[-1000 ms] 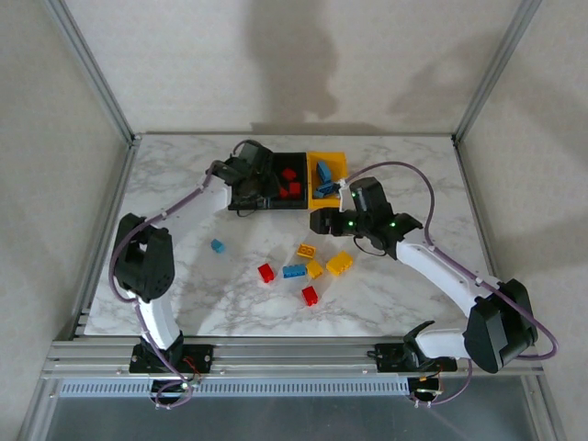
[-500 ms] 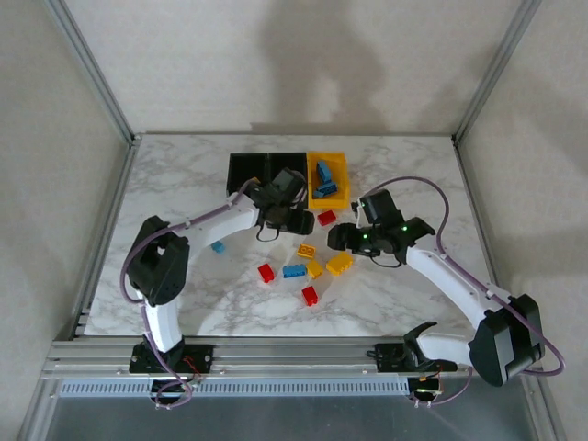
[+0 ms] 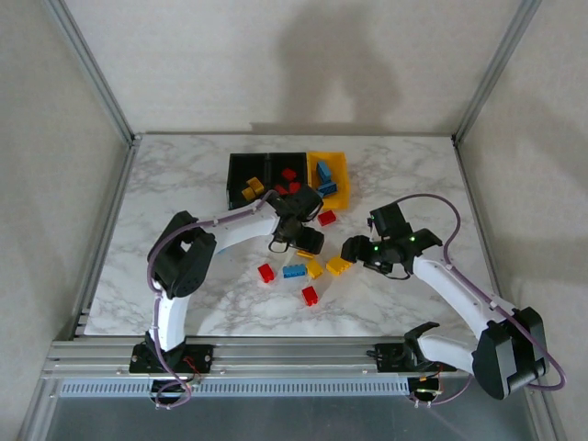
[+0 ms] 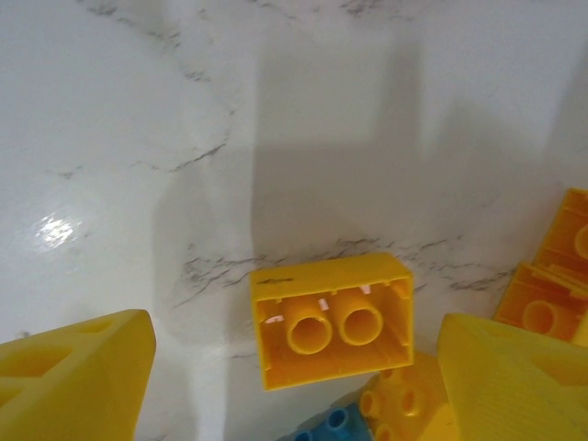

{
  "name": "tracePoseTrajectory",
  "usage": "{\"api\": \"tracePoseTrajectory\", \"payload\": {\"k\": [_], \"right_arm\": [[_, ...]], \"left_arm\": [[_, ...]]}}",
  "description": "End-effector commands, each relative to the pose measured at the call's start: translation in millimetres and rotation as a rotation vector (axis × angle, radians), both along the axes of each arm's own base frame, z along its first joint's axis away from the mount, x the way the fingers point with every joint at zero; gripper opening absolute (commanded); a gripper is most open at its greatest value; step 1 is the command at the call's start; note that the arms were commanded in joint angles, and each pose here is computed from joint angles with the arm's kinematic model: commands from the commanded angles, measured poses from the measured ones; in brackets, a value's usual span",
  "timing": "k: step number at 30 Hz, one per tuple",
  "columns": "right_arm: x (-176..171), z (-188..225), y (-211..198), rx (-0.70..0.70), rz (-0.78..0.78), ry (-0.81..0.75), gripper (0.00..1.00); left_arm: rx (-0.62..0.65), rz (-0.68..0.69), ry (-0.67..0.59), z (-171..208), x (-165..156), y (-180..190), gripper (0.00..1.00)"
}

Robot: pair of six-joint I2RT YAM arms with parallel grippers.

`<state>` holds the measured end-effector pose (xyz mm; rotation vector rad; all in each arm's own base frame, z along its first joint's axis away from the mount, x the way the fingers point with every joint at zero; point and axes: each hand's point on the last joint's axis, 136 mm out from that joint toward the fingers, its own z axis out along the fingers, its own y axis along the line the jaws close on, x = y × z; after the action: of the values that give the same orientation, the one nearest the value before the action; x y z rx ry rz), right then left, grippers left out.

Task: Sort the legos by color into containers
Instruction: Pick up the lego from the center of the table, then place the lego in the container.

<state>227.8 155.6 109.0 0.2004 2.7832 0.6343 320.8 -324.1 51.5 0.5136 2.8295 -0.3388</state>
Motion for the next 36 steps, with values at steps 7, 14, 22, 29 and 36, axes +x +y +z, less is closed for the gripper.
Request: {"api": "tracePoseTrajectory", "payload": {"k": [7,14,22,29,36], "right_arm": [[4,-3,-4,0.003,-0.033,-0.01,0.66],[7,0,-2,0.018,-0.028,-0.028,0.66],[10,26,33,0.158,0.117,-0.104,0.65],[23,55,74,0.235,0.232,-0.201,0.65],[51,72,103,0.288,0.267,-0.27,0.65]], "left_arm": [[0.111,-0.003,0.028,-27,-9,0,0.72],[0.09,0.01,0.006,-18,-5,-6,0.49],[0.01,0.092,-0.071,22,13,6,0.45],[-0.063,0.231,-0.133,59,36,45,0.45],[-0.041,0.398,-0.213,88,74,105,0.45]]}}
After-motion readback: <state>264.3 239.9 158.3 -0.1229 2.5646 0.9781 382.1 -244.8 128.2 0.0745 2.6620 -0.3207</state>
